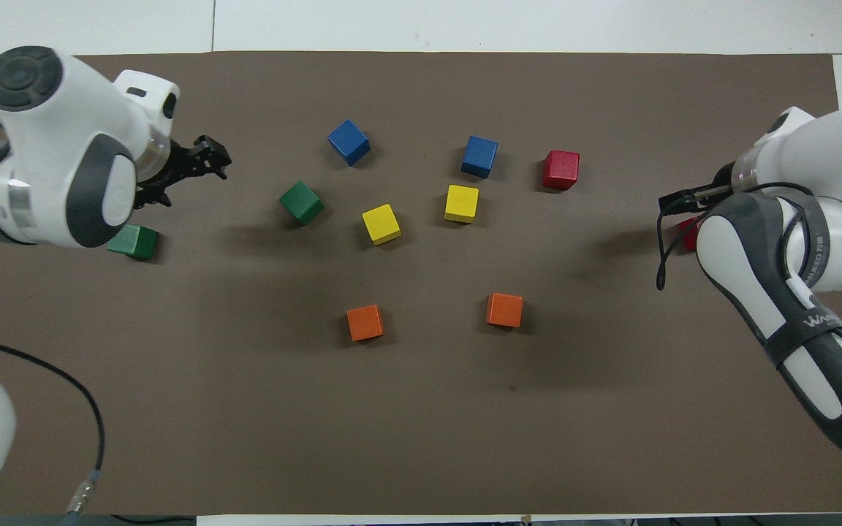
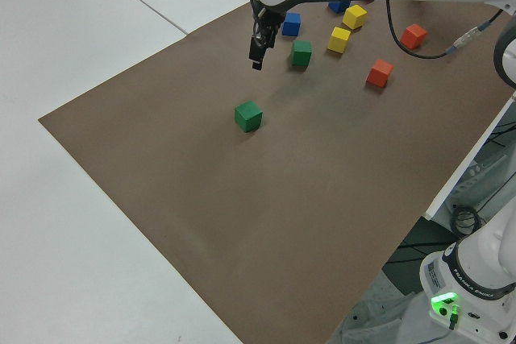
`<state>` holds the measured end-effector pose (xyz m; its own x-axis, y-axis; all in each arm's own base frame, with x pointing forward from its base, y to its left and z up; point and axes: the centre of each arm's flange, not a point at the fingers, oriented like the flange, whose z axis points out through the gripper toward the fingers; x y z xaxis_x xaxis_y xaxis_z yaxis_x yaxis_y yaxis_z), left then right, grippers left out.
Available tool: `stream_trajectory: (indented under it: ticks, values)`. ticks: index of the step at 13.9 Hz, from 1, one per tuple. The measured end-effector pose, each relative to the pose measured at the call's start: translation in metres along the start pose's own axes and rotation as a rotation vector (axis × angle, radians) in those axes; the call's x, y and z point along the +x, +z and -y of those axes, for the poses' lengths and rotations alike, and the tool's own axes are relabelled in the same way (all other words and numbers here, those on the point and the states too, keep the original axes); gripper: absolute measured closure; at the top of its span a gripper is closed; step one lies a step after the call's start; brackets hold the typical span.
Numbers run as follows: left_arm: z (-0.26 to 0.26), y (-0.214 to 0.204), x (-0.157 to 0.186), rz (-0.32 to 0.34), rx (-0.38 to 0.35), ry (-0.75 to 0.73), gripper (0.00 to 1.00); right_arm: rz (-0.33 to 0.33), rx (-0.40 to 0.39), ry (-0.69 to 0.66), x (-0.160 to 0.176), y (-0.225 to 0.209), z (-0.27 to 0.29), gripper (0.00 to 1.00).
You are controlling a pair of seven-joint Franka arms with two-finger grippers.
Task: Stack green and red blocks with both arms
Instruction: 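Release both blocks and reach both grippers toward the remaining green and red blocks, then grasp the second green and red blocks with the left and right grippers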
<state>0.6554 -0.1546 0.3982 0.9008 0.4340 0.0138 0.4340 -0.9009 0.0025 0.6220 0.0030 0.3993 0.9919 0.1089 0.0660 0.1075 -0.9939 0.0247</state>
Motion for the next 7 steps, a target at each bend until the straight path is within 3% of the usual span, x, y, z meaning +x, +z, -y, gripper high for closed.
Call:
stream_trajectory:
  ticks: [3,7]
  values:
    - [-0.060,0.024,-0.024,0.010,0.003,-0.140,0.00,-0.024,-0.003,0.070,0.016,-0.019,0.073,0.00]
    - [-0.066,0.052,-0.030,0.000,-0.011,-0.188,0.00,-0.023,0.003,0.171,0.040,0.007,0.141,0.00]
